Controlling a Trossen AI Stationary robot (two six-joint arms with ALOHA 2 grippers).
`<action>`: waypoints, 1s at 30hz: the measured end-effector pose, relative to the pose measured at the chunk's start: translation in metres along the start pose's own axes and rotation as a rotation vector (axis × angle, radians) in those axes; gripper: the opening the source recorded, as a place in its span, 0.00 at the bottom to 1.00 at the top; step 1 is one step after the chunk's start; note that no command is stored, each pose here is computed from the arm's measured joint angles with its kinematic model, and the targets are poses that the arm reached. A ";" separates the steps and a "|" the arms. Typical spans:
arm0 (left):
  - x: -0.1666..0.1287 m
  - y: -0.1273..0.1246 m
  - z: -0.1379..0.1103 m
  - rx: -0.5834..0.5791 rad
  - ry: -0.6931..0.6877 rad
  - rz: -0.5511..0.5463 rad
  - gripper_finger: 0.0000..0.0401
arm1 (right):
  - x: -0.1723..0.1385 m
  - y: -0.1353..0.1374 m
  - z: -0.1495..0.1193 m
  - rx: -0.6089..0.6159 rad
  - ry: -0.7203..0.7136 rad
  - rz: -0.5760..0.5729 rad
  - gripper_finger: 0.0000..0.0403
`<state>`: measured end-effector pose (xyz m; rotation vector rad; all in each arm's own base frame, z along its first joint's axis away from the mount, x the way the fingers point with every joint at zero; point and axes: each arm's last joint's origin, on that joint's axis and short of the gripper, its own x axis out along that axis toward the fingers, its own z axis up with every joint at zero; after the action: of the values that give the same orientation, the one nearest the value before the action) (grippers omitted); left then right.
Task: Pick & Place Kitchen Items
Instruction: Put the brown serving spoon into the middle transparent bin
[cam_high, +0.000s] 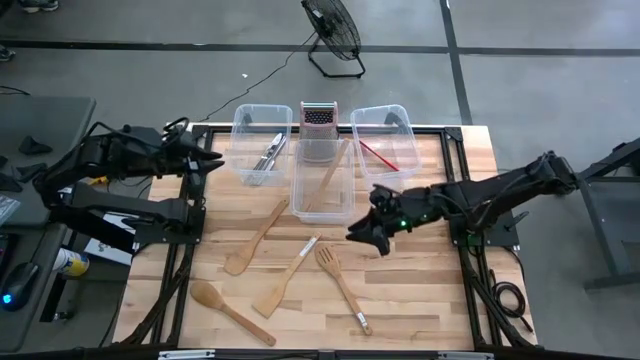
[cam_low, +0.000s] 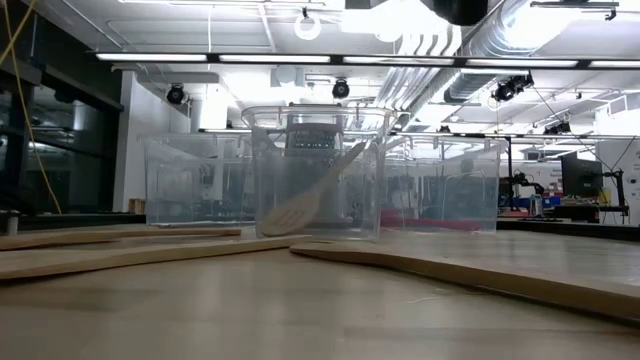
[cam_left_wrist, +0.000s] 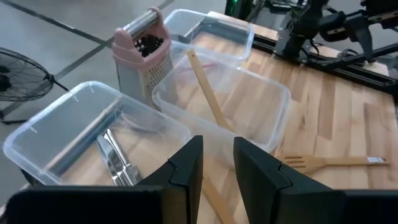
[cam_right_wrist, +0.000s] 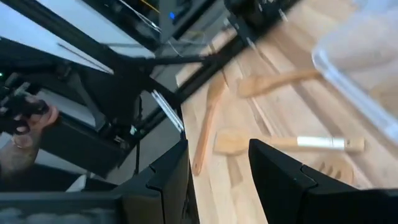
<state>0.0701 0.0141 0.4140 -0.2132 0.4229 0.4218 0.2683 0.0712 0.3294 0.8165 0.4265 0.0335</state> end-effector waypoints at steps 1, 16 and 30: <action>-0.001 0.001 -0.003 0.000 0.002 -0.007 0.22 | 0.000 0.001 -0.004 0.017 0.012 -0.011 0.40; 0.005 0.008 -0.050 -0.025 0.003 -0.149 0.22 | 0.002 0.030 -0.055 0.302 0.035 -0.036 0.40; -0.015 0.017 -0.070 -0.039 -0.066 -0.245 0.22 | 0.083 0.045 -0.074 0.466 0.155 0.013 0.40</action>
<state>0.0255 0.0041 0.3560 -0.2847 0.3197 0.1963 0.3214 0.1698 0.2870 1.2806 0.5862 0.0090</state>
